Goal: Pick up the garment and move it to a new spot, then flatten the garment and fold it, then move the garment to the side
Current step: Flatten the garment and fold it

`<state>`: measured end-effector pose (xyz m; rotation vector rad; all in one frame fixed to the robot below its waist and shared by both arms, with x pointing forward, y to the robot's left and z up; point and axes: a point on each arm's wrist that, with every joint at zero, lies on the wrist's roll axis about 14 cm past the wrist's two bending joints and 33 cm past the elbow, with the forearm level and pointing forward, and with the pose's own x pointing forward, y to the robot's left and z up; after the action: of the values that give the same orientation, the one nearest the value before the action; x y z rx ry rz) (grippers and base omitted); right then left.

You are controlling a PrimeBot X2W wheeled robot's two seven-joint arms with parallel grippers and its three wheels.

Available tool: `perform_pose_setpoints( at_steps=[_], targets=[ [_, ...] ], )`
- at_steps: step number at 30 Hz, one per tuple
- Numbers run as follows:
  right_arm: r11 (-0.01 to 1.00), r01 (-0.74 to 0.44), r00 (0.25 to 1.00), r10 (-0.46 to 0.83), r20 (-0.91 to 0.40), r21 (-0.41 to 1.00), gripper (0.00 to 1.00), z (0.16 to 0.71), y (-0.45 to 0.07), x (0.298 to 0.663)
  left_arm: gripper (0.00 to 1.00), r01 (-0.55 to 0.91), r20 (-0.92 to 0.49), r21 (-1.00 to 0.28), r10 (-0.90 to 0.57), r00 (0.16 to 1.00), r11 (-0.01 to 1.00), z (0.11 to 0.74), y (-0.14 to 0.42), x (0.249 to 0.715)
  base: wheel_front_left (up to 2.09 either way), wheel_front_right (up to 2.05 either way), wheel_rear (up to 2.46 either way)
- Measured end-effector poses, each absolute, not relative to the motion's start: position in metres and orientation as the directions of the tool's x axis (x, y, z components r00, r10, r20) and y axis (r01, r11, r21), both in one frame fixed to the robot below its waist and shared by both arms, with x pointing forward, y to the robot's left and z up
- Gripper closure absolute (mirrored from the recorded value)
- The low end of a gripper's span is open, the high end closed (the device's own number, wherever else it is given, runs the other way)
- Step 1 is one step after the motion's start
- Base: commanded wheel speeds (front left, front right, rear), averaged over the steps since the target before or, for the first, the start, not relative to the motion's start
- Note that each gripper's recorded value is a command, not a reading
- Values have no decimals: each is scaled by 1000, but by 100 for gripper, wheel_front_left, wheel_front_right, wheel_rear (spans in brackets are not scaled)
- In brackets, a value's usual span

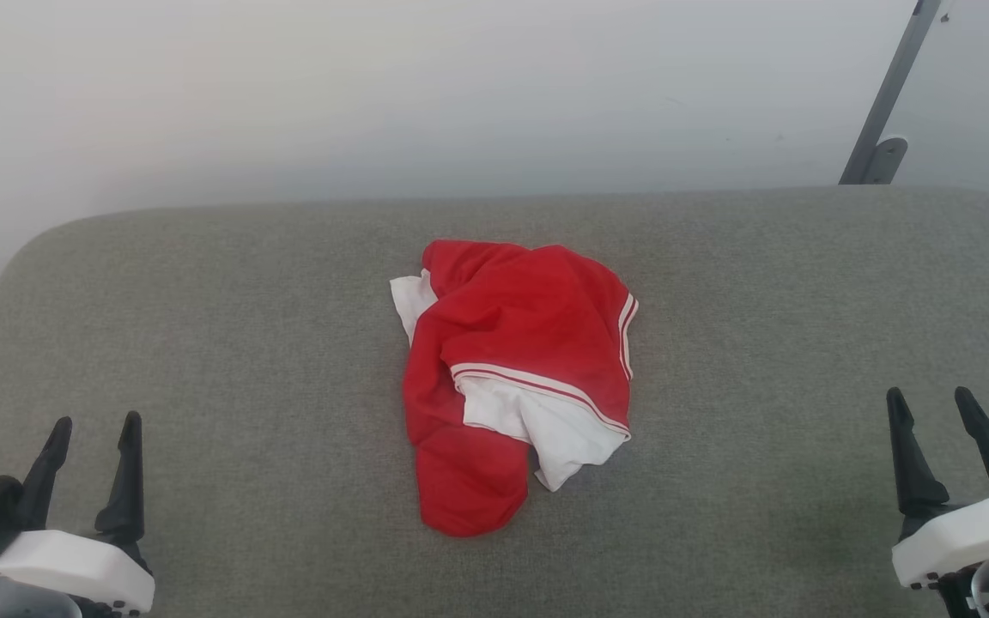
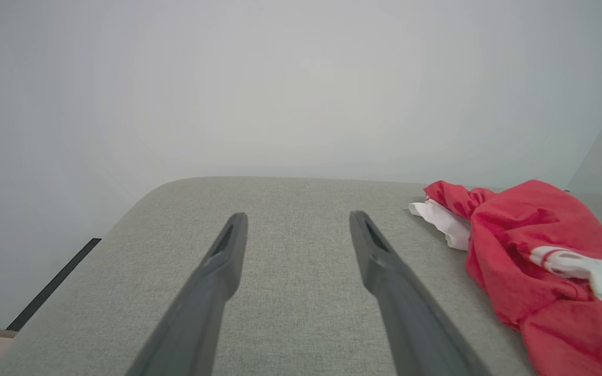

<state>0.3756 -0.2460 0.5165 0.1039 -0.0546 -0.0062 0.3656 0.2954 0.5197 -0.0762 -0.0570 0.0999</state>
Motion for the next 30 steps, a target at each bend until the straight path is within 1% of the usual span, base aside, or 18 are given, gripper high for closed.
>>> perform_pose_setpoints(
  at_steps=[5, 9, 17, 22, 26, 30],
  targets=[
    [995, -21, 999, 16, 45, 102, 0, 515, -238, 378, 0, -99, 61, -87, 104, 993, 991, 521, 295, 364, 0, 0, 0],
    [992, -74, 997, 72, 21, 102, 0, 509, -220, 384, 0, -102, 58, -88, 107, 993, 991, 519, 295, 362, 0, 0, 0],
    [958, -262, 962, 268, -43, 120, 0, 498, -158, 408, 0, -113, 62, -94, 119, 991, 989, 519, 295, 366, 0, 0, 0],
    [910, -391, 905, 408, -124, 136, 0, 482, -115, 422, 0, -119, 48, -99, 124, 991, 988, 514, 293, 371, 0, 0, 0],
    [855, -492, 826, 518, -223, 163, 0, 460, -81, 425, 0, -136, 24, -99, 139, 990, 986, 506, 297, 374, 0, 0, 0],
    [801, -570, 736, 597, -319, 183, 0, 439, -56, 426, 0, -149, 5, -103, 151, 989, 983, 499, 298, 377, 0, 0, 0]
  ],
)
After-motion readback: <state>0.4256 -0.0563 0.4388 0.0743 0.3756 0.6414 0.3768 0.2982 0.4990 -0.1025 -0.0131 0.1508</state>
